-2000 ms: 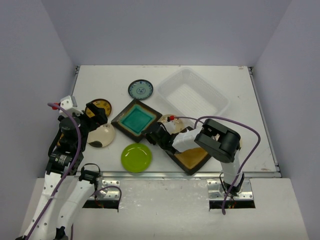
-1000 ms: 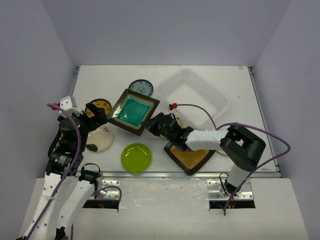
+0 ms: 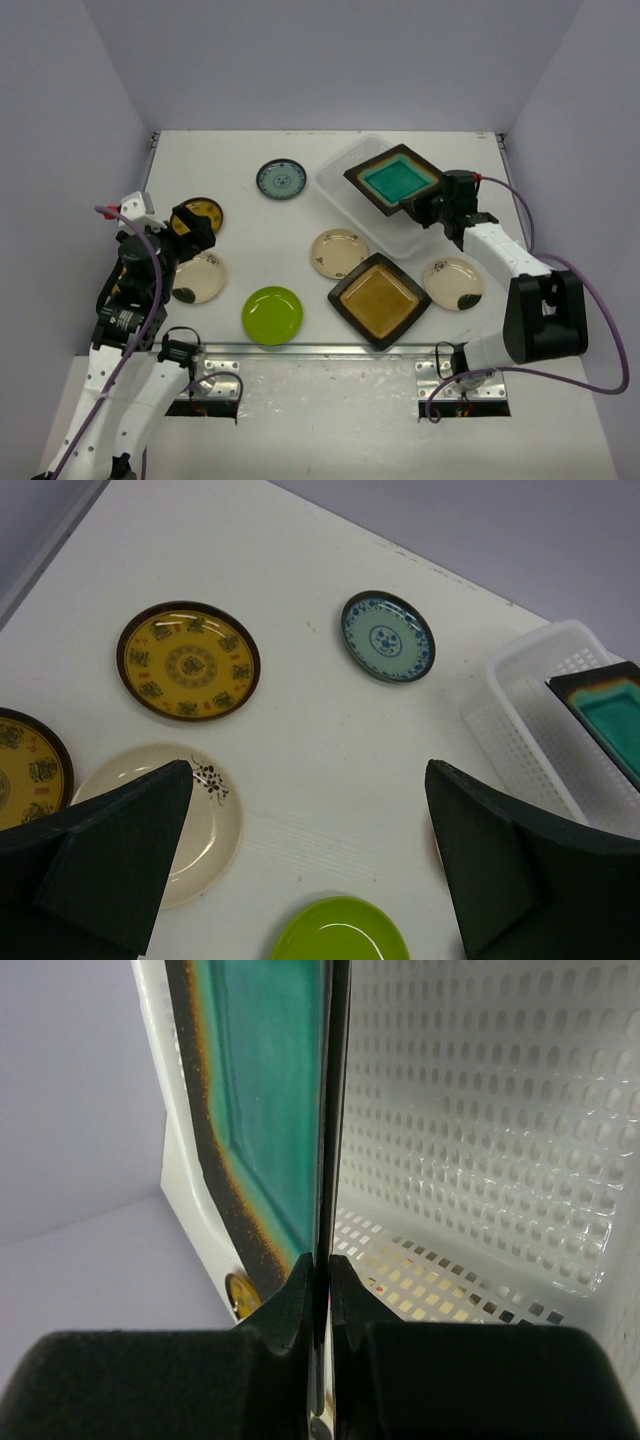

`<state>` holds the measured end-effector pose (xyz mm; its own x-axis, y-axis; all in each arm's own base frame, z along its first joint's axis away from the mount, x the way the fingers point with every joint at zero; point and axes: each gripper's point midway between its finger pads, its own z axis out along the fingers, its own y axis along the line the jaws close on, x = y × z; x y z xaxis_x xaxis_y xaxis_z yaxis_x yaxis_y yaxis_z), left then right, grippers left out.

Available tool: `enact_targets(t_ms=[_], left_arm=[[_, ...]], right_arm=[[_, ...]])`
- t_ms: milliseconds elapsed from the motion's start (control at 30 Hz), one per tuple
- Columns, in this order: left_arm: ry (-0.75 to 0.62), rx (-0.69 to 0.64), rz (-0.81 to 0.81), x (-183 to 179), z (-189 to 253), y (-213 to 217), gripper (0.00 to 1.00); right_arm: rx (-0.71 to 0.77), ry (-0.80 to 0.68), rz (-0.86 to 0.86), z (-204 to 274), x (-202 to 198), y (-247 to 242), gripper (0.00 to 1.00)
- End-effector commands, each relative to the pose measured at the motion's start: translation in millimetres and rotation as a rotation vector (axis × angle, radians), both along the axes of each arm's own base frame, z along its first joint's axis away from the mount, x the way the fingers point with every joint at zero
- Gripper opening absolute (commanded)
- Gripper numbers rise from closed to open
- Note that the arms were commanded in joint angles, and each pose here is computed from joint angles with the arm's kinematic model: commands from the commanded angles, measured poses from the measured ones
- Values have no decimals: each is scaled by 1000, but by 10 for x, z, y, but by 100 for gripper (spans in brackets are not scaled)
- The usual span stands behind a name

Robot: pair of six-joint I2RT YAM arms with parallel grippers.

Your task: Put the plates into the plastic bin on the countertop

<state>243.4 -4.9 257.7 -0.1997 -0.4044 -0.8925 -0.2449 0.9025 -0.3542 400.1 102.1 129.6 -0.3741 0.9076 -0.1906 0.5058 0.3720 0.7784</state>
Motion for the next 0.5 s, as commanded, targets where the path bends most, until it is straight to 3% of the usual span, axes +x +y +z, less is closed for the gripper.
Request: enact_targets(t_ms=[0, 467], left_arm=[[-36, -6, -8, 52, 94, -16, 100], [-34, -8, -21, 62, 83, -38, 100]], right_arm=[[30, -219, 40, 626, 341, 102, 0], [15, -217, 56, 508, 324, 223, 0]])
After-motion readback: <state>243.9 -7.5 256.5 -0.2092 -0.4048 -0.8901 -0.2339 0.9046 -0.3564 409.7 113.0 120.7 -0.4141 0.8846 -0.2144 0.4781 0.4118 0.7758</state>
